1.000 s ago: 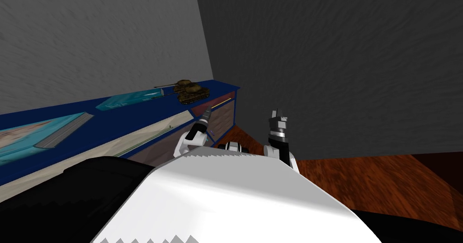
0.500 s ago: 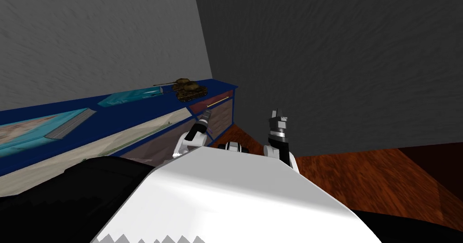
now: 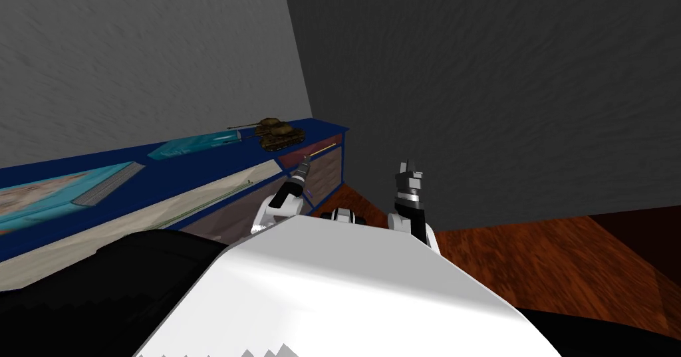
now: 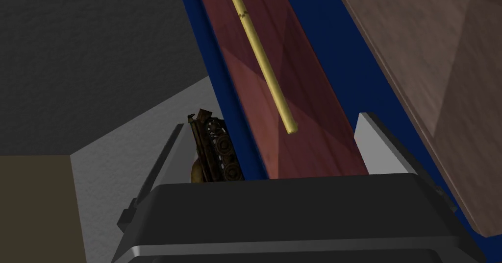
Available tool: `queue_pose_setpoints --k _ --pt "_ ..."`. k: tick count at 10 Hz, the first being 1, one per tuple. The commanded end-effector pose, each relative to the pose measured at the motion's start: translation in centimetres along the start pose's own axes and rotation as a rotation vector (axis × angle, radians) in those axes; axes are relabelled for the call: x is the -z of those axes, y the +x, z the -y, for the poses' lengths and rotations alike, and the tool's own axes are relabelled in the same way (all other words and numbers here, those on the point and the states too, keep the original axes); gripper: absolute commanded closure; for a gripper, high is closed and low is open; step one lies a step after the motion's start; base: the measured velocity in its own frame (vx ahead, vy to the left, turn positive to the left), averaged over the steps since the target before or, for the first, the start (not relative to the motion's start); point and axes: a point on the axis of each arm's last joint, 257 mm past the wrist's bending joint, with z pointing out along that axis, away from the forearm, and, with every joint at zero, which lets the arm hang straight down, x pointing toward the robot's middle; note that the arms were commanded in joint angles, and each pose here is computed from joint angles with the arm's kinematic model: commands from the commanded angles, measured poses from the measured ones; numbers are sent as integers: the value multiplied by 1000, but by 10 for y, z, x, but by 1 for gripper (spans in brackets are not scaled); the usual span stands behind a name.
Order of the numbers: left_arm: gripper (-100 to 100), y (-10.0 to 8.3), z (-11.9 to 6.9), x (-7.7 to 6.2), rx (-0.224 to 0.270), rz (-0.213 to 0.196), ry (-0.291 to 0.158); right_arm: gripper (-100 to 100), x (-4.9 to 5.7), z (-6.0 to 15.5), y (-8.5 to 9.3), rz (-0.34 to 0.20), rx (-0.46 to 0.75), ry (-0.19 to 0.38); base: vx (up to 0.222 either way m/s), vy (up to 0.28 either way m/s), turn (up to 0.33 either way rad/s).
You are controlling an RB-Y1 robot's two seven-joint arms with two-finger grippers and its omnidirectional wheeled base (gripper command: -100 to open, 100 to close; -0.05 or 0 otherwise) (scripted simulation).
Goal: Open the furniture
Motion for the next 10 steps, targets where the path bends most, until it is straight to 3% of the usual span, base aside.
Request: queue_pose_setpoints --k 1,3,4,9,10 --pt "-100 -3 0 5 -2 -1 -19 0 0 0 0 0 0 0 134 129 -17" --pt "-100 -3 0 5 -1 -1 -16 0 0 0 0 0 0 0 40 39 -2" --pt "100 -3 0 5 -1 -1 -15 0 0 0 0 0 -1 0 8 6 0" --pt "100 -1 2 10 3 -5 -17 0 0 0 0 0 -1 -1 -90 -126 7" --pt "-100 4 -9 6 5 -13 -37 0 0 0 0 0 -1 -1 0 0 0"
